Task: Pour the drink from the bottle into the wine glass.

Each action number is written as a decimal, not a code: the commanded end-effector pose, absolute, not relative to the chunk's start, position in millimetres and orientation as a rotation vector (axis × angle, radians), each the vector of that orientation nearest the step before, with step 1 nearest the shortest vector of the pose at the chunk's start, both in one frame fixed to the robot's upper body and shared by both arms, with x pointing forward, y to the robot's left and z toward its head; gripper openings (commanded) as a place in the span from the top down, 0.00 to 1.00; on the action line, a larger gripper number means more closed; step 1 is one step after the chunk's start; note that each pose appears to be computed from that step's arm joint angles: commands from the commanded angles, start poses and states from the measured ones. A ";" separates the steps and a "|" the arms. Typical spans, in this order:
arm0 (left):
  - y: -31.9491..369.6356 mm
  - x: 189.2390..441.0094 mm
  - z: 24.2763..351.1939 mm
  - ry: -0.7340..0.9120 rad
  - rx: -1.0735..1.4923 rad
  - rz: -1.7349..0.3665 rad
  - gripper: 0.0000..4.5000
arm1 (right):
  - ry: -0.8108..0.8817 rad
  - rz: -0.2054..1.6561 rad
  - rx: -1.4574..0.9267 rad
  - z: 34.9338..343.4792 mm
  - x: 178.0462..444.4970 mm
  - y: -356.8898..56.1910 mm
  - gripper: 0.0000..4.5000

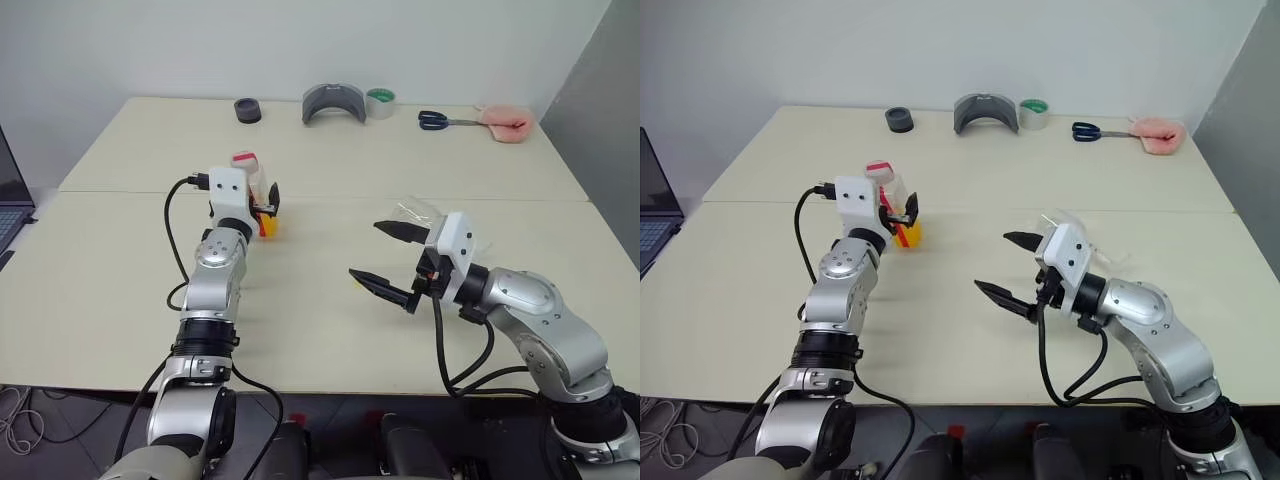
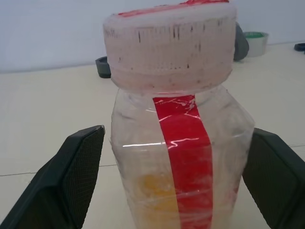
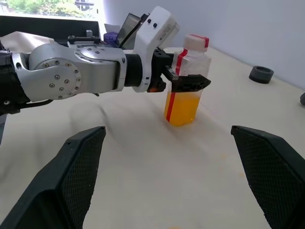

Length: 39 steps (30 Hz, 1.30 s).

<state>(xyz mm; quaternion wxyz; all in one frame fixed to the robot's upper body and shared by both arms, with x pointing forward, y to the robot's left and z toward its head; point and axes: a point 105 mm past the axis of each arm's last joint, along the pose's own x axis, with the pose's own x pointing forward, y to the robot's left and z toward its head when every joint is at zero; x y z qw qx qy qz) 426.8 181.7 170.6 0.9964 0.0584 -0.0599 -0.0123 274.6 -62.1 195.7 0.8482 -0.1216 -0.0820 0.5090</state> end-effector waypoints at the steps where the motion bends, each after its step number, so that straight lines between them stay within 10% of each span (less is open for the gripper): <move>1: 178.9 430.4 192.4 -0.191 0.121 -0.010 0.00 | -0.222 1.095 -0.262 205.7 272.1 -58.4 0.00; 24: 175.4 432.0 197.3 -0.199 0.099 -0.020 0.00 | -0.211 1.097 -0.270 204.1 274.9 -61.8 0.00; 34: 174.6 431.5 198.9 -0.209 0.098 -0.019 0.60 | -0.216 1.092 -0.263 206.3 276.3 -62.4 0.00; 39: 167.1 428.9 199.5 -0.221 0.083 -0.067 0.61 | -0.224 1.090 -0.263 207.9 276.0 -62.3 0.00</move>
